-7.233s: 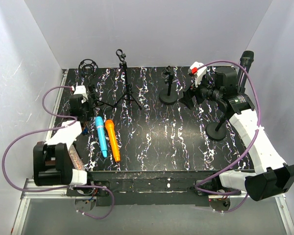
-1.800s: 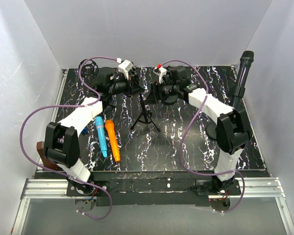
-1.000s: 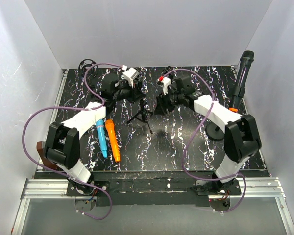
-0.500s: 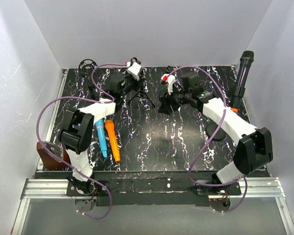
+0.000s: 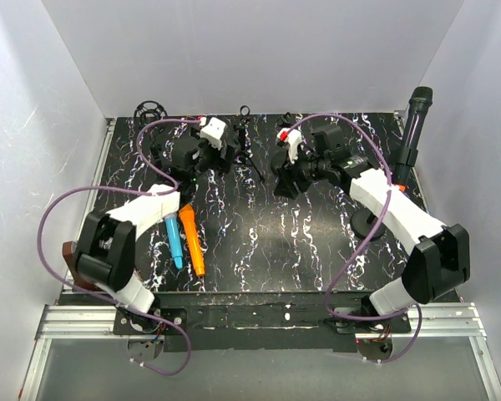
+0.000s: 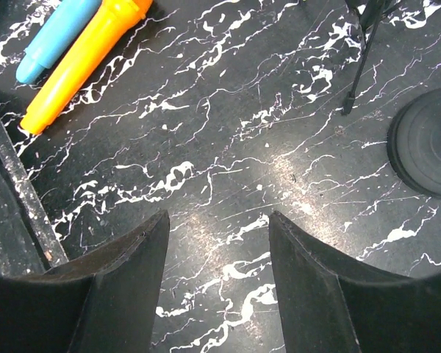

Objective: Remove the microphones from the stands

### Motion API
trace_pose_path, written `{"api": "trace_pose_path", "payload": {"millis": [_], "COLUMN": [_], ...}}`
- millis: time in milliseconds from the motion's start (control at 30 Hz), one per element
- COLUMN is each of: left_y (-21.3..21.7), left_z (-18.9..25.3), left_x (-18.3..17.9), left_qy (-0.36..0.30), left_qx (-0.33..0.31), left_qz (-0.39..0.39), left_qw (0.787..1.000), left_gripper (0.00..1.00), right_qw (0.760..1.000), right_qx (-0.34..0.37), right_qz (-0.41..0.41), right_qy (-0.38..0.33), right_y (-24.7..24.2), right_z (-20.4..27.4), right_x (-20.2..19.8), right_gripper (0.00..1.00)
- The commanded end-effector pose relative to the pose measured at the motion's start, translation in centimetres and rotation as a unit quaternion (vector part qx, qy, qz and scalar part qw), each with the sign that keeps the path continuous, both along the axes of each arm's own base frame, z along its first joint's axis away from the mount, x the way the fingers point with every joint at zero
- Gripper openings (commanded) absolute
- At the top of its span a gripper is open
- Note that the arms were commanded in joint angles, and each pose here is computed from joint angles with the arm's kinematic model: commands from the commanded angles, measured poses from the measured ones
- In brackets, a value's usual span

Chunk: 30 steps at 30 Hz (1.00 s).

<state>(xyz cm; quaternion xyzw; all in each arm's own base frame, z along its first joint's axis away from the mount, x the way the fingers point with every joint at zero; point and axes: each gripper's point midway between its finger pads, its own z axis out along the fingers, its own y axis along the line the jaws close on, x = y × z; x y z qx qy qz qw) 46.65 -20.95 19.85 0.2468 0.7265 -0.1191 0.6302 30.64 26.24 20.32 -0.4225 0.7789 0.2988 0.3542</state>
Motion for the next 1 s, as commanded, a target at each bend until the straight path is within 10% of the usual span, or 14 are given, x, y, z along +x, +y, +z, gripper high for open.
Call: {"api": "trace_pose_path", "payload": {"millis": [0,333,533,800,967], "left_y": [0.9,-1.0,-1.8,-3.9,-4.9], "left_z": [4.6,4.0,4.1,4.3,5.0], "left_x": [-3.9,-9.1,-7.8,-7.9,-9.0], "left_qy": [-0.007,0.088,0.107,0.12,0.138], "left_qx": [-0.018,-0.023,-0.019,-0.025,-0.042], "left_qz": [-0.013,-0.107,-0.106,-0.126,-0.144], "left_qw": [1.0,0.99,0.988,0.984,0.979], "left_gripper": [0.8,0.77,0.75,0.75,0.75], "right_qw": [0.998,0.969,0.899,0.815,0.809], "right_qx": [0.027,0.016,-0.043,-0.111,-0.036], "right_qz": [0.015,-0.003,-0.218,-0.506,-0.573], "right_qy": [-0.052,-0.245,-0.378,-0.258,-0.127], "right_y": [-0.5,-7.0,-17.1,-28.9,-30.6], "right_z": [5.2,16.4,23.6,22.9,20.6], "right_x": [-1.2,-7.2,-8.1,-8.0,-4.8], "right_gripper": [0.63,0.66,0.83,0.89,0.87]}}
